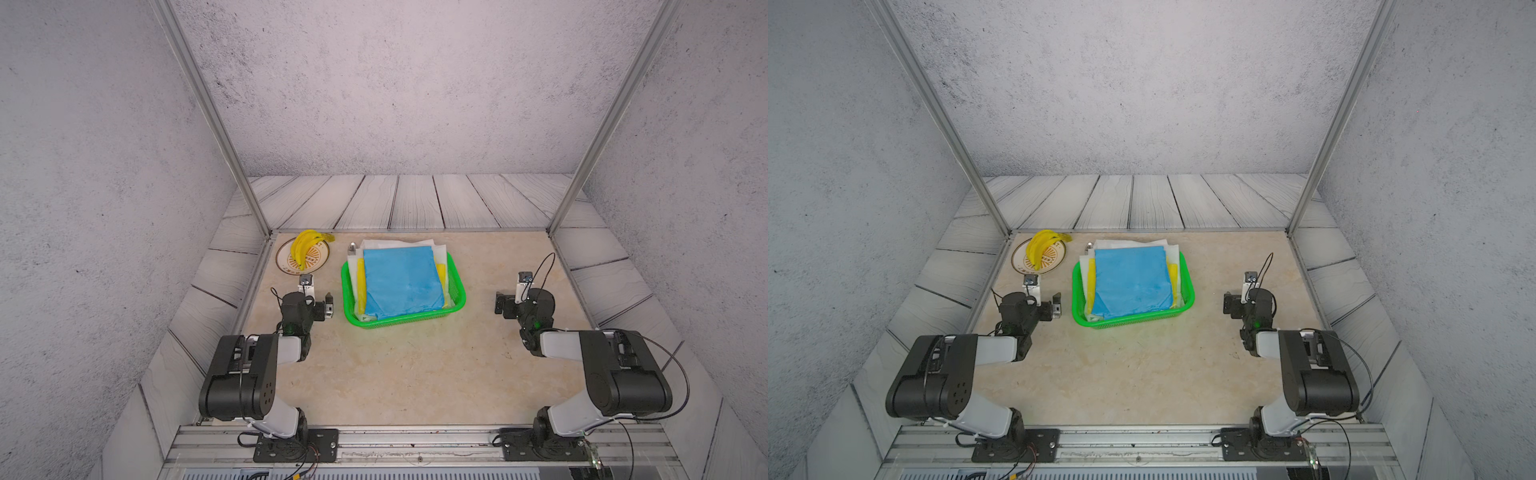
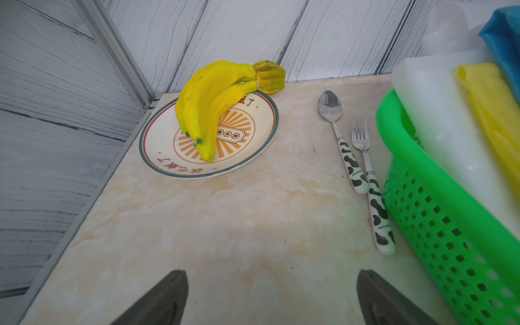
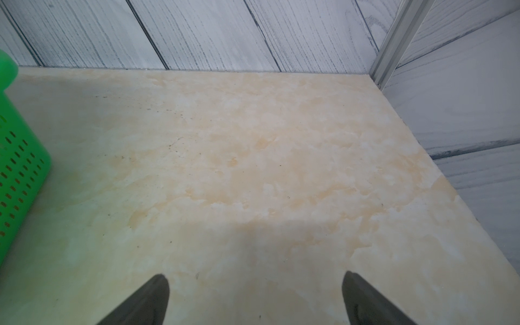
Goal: Put the folded raincoat in the basket
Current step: Reset both arms
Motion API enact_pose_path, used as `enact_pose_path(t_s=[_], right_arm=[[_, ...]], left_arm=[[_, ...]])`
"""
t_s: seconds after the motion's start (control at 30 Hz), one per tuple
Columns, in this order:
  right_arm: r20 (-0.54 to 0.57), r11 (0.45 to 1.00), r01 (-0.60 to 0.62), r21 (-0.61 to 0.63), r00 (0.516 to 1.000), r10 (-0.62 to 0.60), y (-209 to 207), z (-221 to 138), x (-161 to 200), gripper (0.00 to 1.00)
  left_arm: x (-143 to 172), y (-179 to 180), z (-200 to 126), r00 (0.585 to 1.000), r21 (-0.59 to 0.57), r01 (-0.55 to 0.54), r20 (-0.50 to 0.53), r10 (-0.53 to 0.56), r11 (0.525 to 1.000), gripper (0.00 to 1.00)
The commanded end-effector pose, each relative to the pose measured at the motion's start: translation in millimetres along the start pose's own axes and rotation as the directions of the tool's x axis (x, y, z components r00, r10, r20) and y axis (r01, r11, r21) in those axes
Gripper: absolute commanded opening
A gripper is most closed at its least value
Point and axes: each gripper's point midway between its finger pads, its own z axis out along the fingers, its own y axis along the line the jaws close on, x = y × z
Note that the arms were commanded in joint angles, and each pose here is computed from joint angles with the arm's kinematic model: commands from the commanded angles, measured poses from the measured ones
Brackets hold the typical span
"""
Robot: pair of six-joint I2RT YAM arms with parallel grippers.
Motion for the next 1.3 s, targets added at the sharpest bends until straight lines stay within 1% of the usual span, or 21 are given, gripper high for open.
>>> enact_pose_path(t_s=[0.0, 0.13, 0.23, 0.87, 0.9, 0.97, 1.03, 1.13, 1.27], right_arm=[[0.015, 1.0, -0.011, 0.014, 1.0, 0.011, -3.4, -0.1, -8.1, 1.0], [0.019, 1.0, -0.01, 0.016, 1.0, 0.01, -3.7, -0.7, -9.1, 1.0], [0.02, 1.0, -0.011, 0.013, 1.0, 0.011, -3.0, -0.9, -8.2, 1.0], [0.022, 1.0, -0.012, 0.014, 1.0, 0.011, -3.5, -1.2, -9.4, 1.0], [0.025, 1.0, -0.008, 0.007, 1.0, 0.008, -2.2, -1.7, -9.0, 1.0], [0.047, 0.998, 0.026, -0.061, 0.999, -0.023, 9.7, -5.6, -9.4, 1.0], [0.072, 0.998, 0.028, -0.064, 0.997, -0.023, 10.2, -9.8, -8.9, 1.0], [0.032, 0.998, 0.017, -0.052, 0.999, -0.015, 7.9, -2.9, -9.5, 1.0], [0.03, 0.999, 0.011, -0.036, 1.0, -0.01, 4.9, -2.5, -8.6, 1.0]], left_arm=[[-13.3, 1.6, -1.1, 0.999, -0.003, 0.008, 0.036, -0.008, 1.0, 1.0], [-12.9, 3.5, -0.4, 0.999, -0.013, 0.013, 0.031, -0.013, 1.0, 1.0], [-12.5, 17.9, 3.7, 0.999, -0.095, 0.052, 0.004, -0.052, 0.994, 1.0], [-12.2, 18.4, 3.6, 0.999, -0.096, 0.053, 0.003, -0.053, 0.994, 1.0], [-11.7, 18.7, 3.1, 0.999, -0.098, 0.055, 0.004, -0.054, 0.994, 1.0], [-11.6, 22.4, 1.9, 0.998, -0.118, 0.064, 0.01, -0.063, 0.991, 1.0], [-11.3, 24.8, 1.0, 0.997, -0.134, 0.071, 0.015, -0.07, 0.988, 0.99], [-12.4, 16.7, 4.3, 0.999, -0.087, 0.05, 0.0, -0.05, 0.995, 1.0], [-11.8, 16.9, 4.8, 0.999, -0.086, 0.05, -0.003, -0.05, 0.995, 1.0]])
